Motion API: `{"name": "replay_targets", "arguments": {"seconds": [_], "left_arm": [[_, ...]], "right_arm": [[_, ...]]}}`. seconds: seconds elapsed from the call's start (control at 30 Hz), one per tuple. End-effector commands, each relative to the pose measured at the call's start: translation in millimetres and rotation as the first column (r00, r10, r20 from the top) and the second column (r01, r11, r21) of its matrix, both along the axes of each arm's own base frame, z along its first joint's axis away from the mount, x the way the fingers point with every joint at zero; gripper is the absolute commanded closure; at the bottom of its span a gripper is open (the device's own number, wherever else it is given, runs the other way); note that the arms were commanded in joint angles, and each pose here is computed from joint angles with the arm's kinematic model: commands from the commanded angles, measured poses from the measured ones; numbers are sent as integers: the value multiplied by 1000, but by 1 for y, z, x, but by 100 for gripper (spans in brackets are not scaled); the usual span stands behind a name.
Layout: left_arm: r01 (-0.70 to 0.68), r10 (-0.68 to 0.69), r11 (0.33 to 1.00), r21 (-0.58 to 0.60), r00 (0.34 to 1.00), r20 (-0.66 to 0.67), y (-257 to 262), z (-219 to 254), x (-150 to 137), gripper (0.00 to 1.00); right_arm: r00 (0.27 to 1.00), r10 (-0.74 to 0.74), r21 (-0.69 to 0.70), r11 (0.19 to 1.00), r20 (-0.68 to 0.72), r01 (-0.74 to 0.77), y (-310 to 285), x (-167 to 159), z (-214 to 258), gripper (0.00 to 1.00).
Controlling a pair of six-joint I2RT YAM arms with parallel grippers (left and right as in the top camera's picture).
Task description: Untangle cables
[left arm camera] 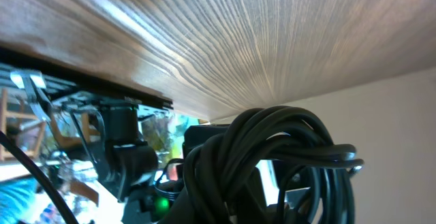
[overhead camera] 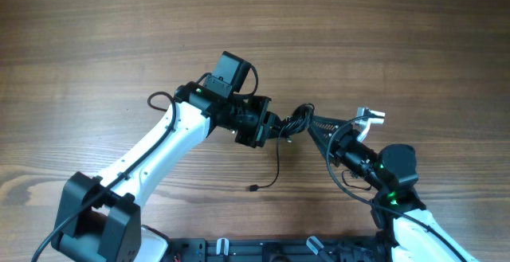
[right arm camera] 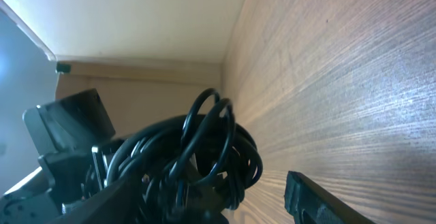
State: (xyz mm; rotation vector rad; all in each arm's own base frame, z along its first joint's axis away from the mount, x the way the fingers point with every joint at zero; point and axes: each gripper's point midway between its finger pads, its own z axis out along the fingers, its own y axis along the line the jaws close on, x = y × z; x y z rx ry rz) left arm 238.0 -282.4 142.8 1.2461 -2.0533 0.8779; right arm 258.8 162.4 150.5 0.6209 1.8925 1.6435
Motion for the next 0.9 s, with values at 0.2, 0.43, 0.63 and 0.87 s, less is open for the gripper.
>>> {"name": "replay_targets", "arguments": {"seconds": [0.2, 0.43, 0.63, 0.87], "left_arm": [[139, -124, 988, -71, 976, 181, -10, 12, 0, 96], [193, -146, 969, -156, 952, 269, -27, 28, 4, 96], [270, -210, 951, -151, 922, 326, -35, 26, -5, 96], [418, -288, 871, -258, 861, 419, -42, 46, -22, 96]], "right_arm": [[999, 6, -1, 1000, -54, -6, 1, -1, -7, 39], [997, 30, -1, 1000, -71, -30, 4, -3, -12, 41], [1000, 15, 15, 1000, 4, -15, 3, 1, 5, 41], [994, -104, -67, 992, 41, 107, -13, 17, -4, 74]]}}
